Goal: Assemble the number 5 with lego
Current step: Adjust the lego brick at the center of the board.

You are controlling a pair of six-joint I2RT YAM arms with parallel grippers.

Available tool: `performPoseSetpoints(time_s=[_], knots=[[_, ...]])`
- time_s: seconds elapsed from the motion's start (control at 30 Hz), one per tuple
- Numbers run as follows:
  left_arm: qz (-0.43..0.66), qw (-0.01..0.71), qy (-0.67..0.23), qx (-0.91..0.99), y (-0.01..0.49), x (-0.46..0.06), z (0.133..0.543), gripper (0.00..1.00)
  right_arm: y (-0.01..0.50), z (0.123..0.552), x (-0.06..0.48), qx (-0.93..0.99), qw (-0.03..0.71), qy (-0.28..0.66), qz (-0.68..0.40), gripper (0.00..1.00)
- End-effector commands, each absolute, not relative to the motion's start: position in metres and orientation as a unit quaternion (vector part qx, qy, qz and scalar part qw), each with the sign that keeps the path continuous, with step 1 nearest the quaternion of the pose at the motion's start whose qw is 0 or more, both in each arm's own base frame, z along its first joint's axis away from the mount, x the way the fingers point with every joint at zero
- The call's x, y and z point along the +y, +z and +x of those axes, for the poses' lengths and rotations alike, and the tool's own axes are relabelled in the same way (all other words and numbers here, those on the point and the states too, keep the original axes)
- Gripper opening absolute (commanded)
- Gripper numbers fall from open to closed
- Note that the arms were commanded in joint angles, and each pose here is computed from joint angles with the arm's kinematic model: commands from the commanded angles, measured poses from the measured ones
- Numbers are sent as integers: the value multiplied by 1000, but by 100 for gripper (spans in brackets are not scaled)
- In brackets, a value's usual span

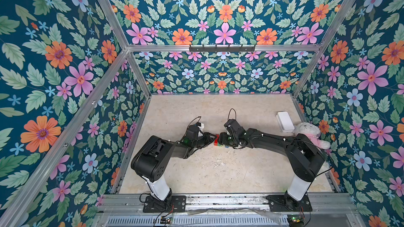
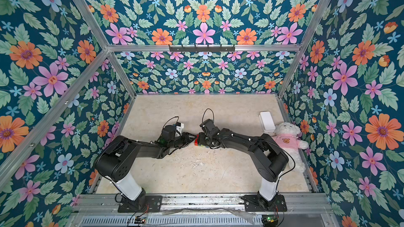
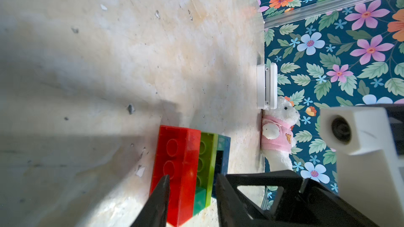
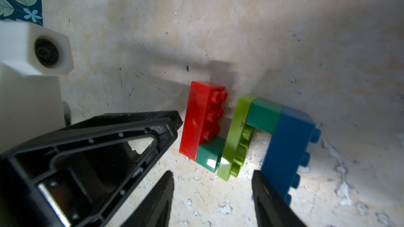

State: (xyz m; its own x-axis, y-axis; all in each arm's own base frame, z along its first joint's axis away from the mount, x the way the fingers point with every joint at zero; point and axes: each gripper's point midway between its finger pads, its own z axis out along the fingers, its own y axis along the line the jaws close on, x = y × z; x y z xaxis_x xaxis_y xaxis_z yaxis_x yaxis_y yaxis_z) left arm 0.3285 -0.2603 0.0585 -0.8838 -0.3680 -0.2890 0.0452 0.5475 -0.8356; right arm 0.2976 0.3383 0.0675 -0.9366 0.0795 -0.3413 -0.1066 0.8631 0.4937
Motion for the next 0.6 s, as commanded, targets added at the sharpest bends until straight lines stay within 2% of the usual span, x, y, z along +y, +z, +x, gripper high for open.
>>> performPoseSetpoints(time_s=[0.0, 0.57], knots=[[-90, 234, -486, 838, 68, -263, 332, 39, 63, 295, 341, 951, 168, 262, -4, 59], [-89, 219, -506, 830, 62, -269, 332, 39, 54, 298, 347, 953, 159, 257, -2, 59]])
